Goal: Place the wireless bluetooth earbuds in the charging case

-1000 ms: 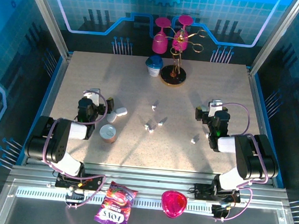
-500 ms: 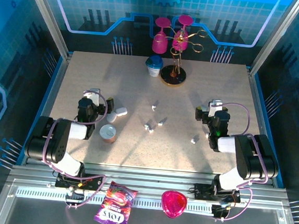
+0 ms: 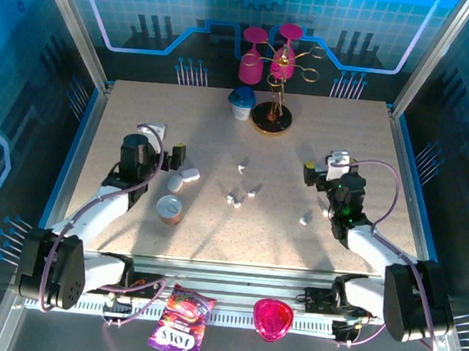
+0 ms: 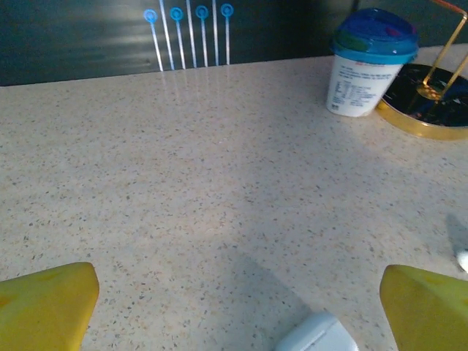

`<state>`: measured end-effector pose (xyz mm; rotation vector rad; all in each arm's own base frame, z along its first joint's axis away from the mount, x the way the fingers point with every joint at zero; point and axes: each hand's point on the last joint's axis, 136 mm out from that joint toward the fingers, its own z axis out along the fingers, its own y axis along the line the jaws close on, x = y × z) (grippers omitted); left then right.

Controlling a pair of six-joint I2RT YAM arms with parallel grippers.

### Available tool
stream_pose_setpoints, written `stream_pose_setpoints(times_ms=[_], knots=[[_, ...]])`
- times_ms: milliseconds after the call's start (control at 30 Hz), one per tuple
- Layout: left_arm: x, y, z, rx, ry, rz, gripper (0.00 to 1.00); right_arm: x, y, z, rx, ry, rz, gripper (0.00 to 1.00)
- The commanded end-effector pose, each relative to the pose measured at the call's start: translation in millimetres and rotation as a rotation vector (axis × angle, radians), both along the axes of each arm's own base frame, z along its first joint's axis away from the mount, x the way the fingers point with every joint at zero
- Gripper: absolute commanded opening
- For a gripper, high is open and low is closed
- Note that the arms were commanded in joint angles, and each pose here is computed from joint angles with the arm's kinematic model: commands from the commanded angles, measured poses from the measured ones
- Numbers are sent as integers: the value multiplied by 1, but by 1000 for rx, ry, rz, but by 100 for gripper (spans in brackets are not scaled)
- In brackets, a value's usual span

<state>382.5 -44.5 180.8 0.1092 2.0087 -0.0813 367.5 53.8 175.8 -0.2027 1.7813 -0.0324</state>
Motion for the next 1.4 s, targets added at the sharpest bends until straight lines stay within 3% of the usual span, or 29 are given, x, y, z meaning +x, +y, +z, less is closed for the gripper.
stream_pose_setpoints(times_ms=[0,133,267,533,867,1367], knots=[[-30,-17,-32,60,264,-118,99,-12,41,1,-52,65,163,100],[-43,-37,-51,140,437,-226,99,-32,101,11,-69,74,379,100],[-48,-33,-70,179,589,-196,99,-51,150,17,-33,94,537,100],[-66,-25,-107,182,809,-147,98,-64,191,16,-22,115,636,100],[-63,-20,-138,201,887,-109,73,-64,200,15,-23,131,652,100],[-53,-19,-162,210,912,-91,53,-66,206,9,0,159,657,100]])
